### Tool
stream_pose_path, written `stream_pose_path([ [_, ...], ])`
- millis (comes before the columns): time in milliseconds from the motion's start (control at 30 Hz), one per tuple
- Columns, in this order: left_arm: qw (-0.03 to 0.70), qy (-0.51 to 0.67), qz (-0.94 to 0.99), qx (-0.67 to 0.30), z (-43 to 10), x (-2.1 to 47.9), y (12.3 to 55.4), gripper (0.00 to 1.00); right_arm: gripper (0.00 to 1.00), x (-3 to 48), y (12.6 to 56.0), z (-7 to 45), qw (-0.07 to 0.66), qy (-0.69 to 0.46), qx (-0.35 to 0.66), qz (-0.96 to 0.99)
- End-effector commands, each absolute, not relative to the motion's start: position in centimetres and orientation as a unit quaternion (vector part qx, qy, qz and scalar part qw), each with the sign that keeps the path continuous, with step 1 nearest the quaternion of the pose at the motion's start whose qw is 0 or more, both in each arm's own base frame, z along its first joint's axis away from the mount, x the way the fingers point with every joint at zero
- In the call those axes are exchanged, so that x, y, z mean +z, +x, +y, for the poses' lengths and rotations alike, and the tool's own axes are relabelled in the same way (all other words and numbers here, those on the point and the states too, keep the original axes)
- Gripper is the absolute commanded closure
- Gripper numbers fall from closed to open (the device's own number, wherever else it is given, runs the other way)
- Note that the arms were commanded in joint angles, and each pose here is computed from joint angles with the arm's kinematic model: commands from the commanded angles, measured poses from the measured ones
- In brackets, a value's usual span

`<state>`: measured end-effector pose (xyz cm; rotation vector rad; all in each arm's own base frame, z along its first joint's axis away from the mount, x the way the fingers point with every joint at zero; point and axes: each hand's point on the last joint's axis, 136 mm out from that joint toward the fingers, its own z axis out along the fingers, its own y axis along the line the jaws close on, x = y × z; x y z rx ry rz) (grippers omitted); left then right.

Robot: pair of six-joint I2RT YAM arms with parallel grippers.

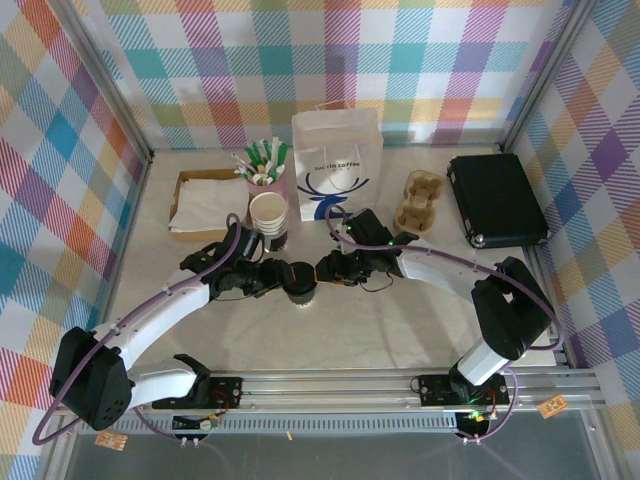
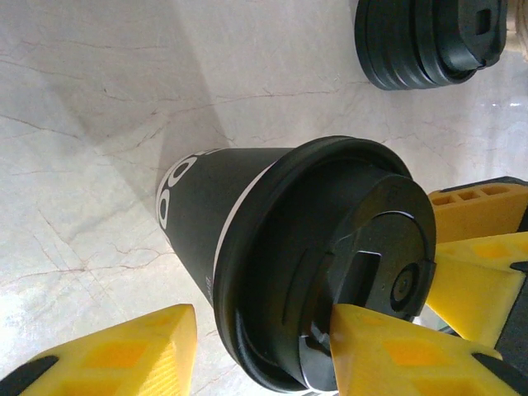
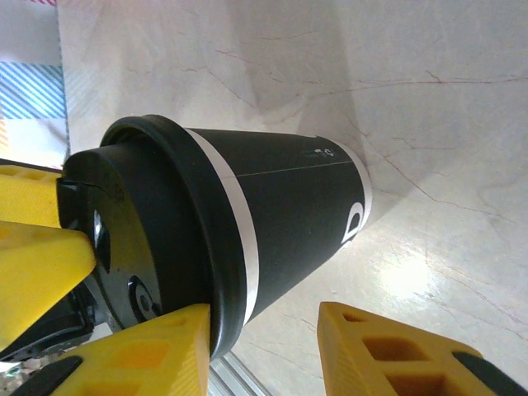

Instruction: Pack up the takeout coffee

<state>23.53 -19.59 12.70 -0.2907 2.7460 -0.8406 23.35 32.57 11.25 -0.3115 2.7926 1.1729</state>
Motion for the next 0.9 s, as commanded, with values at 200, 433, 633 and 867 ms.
stream_pose_path([
  [200,0.132,-0.089,0.949,-0.272,-19.4,14.5,24.5,0.54,0.60,12.5,23.0,31.4,0.045,-0.126,0.332,0.934],
  [433,0.143,-0.086,0.948,-0.270,-19.2,15.6,24.6,0.53,0.59,14.2,23.2,31.4,0.059,-0.142,0.332,0.931],
  [633,0.175,-0.090,0.944,-0.264,-18.1,16.1,24.3,0.54,0.59,15.5,22.1,30.8,0.083,-0.169,0.338,0.922],
  [867,0.149,-0.072,0.948,-0.271,-19.6,15.2,25.3,0.54,0.59,13.7,20.0,31.6,0.071,-0.177,0.346,0.918],
])
